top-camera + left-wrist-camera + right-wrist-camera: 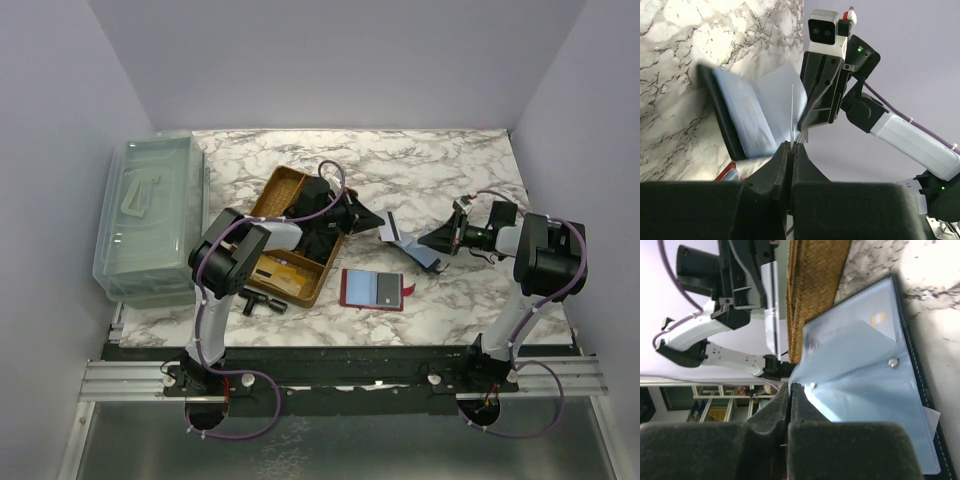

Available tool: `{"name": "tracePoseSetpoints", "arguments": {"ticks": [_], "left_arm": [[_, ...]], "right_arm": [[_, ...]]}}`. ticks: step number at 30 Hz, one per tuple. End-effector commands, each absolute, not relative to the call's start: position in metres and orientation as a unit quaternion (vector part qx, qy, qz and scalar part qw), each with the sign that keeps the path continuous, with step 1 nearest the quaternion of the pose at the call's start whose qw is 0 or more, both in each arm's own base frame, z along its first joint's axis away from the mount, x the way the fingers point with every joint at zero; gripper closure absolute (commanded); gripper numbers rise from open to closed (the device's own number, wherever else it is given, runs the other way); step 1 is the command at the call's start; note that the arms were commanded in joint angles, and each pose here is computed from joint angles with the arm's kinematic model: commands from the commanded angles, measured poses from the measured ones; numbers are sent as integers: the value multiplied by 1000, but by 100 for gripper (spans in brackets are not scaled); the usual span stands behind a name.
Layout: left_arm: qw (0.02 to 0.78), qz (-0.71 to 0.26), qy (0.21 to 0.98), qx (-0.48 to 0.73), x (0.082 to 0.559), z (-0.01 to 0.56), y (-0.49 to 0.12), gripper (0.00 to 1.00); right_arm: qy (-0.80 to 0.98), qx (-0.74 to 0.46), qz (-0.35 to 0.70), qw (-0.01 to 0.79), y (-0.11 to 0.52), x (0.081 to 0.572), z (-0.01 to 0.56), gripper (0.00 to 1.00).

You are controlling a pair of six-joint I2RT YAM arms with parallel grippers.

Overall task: Take the credit cards out of the card holder
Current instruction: Remove the credit card from the card holder, then place the credit card in the storage box.

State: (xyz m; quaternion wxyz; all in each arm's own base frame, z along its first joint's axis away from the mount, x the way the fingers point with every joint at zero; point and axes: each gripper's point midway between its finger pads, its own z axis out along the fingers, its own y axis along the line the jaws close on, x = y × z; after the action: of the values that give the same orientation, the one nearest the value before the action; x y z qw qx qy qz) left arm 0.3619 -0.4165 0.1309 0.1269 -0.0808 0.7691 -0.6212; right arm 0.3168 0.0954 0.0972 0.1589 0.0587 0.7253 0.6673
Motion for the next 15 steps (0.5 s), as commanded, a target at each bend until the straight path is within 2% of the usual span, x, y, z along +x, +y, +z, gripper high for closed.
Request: {"name": "tracePoseSetpoints", "arguments": {"ticks": [1, 8, 15], "left_arm": [[151, -634, 756, -51, 358, 161, -403, 100], [157, -585, 795, -33, 355, 158, -384, 100], [167, -472, 865, -19, 358, 137, -335, 100]], "right_arm": [[773, 55, 603, 190, 88, 325, 80, 98], [800, -2, 555, 226, 84, 323, 80, 95], [827, -45, 507, 238, 82, 323, 72, 92]]}}
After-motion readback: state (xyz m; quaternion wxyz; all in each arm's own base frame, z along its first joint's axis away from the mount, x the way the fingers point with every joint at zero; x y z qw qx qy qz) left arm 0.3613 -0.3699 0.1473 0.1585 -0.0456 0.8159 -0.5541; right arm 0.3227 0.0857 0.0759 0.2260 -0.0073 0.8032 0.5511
